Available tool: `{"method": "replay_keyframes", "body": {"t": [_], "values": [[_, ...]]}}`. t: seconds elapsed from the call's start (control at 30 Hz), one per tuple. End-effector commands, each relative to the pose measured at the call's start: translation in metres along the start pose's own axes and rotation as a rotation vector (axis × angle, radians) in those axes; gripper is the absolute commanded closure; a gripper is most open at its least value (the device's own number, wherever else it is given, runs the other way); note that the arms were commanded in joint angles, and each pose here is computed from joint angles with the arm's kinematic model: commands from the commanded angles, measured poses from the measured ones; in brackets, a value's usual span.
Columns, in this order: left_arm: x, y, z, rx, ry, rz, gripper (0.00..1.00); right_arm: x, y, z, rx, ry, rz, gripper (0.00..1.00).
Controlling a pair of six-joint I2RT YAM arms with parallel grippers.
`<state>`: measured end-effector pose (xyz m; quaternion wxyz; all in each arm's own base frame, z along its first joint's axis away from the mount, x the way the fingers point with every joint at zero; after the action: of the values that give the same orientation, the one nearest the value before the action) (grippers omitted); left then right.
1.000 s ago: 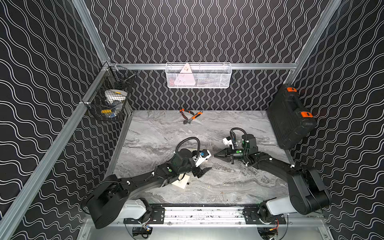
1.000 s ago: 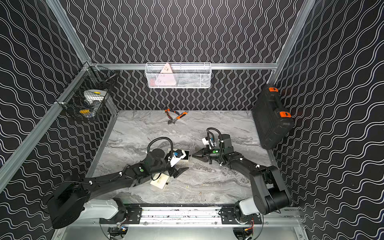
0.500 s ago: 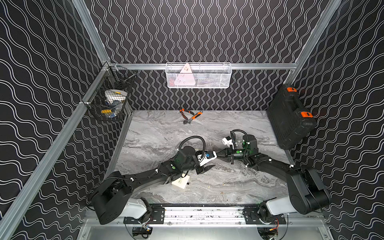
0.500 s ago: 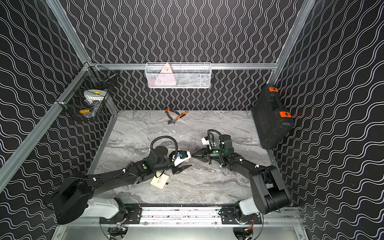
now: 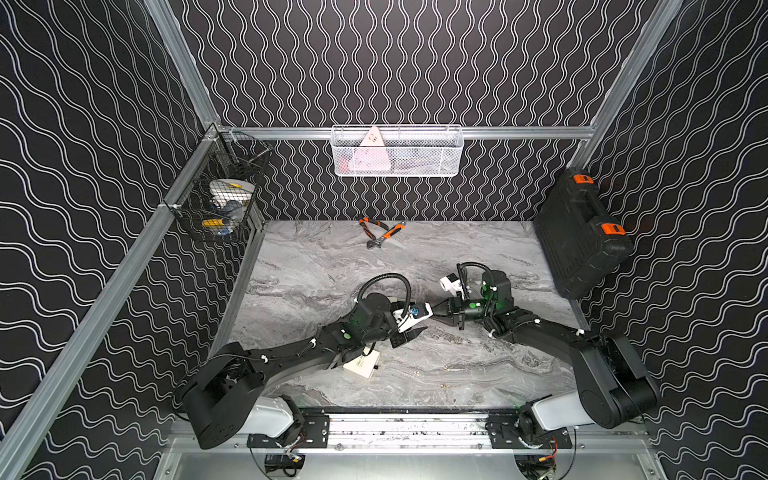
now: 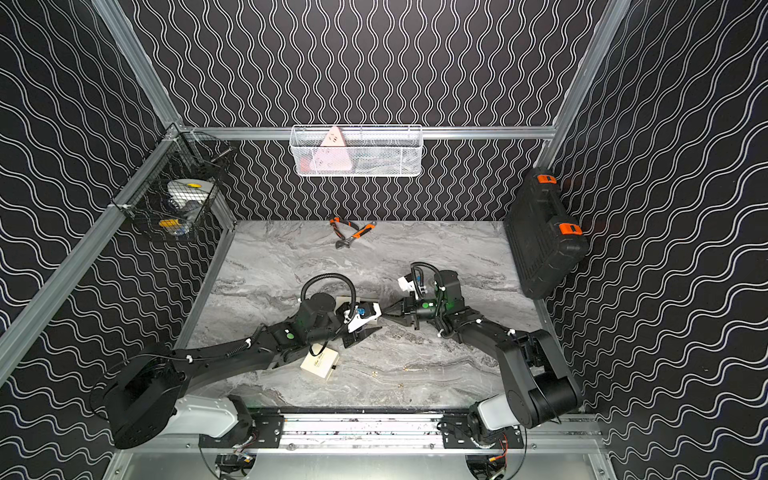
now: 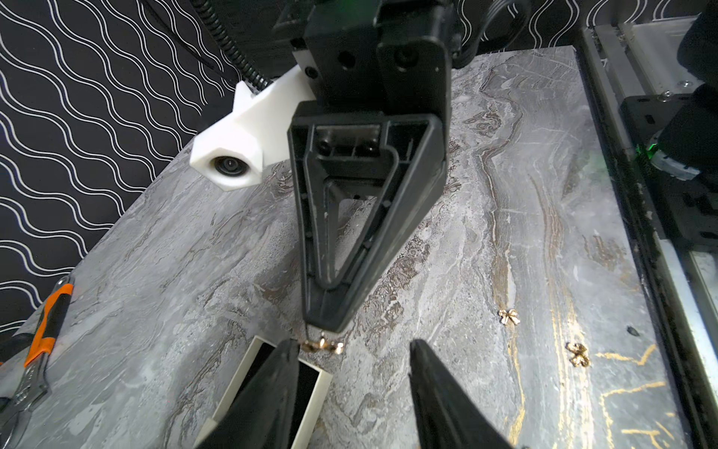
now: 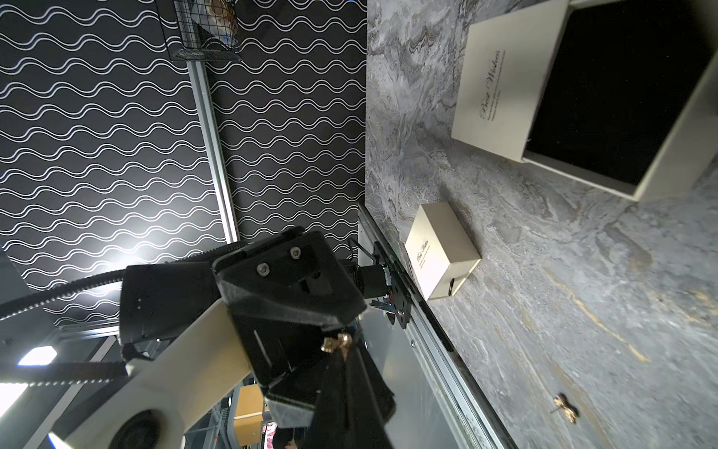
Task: Place the earrings into the drawer-style jewelry box
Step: Pick up the earring from the center of the board.
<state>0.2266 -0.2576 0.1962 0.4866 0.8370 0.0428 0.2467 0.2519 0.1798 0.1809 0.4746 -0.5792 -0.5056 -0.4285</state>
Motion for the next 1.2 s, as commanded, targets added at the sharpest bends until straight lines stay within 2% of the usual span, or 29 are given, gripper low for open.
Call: {"method": "replay_keyframes", "body": {"t": [0.0, 0.13, 0.43, 0.7, 1.17], "values": [[0.001, 0.0025, -0.0014, -0.009, 0.004, 0.024, 0.55, 0.003, 0.0002, 0.0008, 0.012, 0.014, -0.022, 1.0], [0.0012, 0.0005, -0.0008, 0.003, 0.008, 0.025, 0.58, 0.003, 0.0, 0.0022, 0.015, 0.013, -0.023, 1.0], [0.004, 0.0006, -0.0002, 0.012, 0.029, 0.03, 0.58, 0.0012, -0.0009, 0.0059, 0.028, 0.011, -0.019, 1.0], [0.004, -0.0018, 0.0015, 0.032, 0.029, 0.024, 0.72, -0.0002, -0.0008, 0.0067, 0.029, 0.01, -0.017, 1.0], [0.0046, -0.0031, 0.0053, 0.057, 0.017, -0.015, 0.79, -0.0026, -0.0007, 0.0072, 0.026, 0.007, -0.013, 1.0]]}}
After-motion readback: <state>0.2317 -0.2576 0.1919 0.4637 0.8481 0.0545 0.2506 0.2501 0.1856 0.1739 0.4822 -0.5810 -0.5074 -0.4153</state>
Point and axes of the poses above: each gripper's point midway between its finger pads, its own z axis out along the fingers, its own x axis along the line the jaws close on, y = z × x, the point moved 8 cm from there along -z, back along the fingers, and after that the axes turned 8 degrees about z, right-handed, at the moved point
